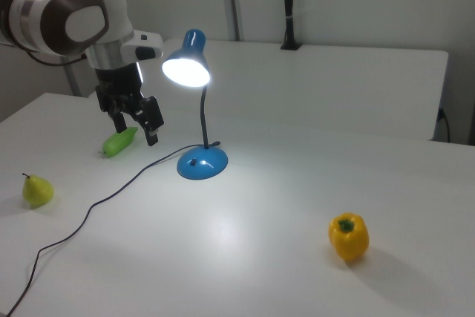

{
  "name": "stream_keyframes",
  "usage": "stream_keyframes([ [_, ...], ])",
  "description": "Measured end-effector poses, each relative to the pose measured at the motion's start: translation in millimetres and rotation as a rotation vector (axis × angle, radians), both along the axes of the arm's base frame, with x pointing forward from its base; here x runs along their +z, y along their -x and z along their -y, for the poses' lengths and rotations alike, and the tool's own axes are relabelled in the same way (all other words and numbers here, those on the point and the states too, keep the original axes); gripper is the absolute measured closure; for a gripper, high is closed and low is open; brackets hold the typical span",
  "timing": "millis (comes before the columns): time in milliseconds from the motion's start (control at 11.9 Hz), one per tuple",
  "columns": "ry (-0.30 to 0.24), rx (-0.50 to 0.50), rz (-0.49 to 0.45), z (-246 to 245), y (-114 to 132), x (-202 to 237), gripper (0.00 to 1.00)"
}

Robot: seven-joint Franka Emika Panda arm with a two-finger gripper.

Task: Turn off lamp
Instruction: 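Move the gripper toward the blue lamp's base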

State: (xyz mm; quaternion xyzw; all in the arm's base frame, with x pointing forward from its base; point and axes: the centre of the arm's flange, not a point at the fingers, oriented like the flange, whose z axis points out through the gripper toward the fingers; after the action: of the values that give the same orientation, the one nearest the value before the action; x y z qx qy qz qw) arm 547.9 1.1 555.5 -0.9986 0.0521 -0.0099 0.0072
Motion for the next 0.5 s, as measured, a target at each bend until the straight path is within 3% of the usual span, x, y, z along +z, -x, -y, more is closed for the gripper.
stream_keyframes([
  [503, 0.000, 0.002, -0.004, -0.9, -0.8, -1.9, 0.00],
])
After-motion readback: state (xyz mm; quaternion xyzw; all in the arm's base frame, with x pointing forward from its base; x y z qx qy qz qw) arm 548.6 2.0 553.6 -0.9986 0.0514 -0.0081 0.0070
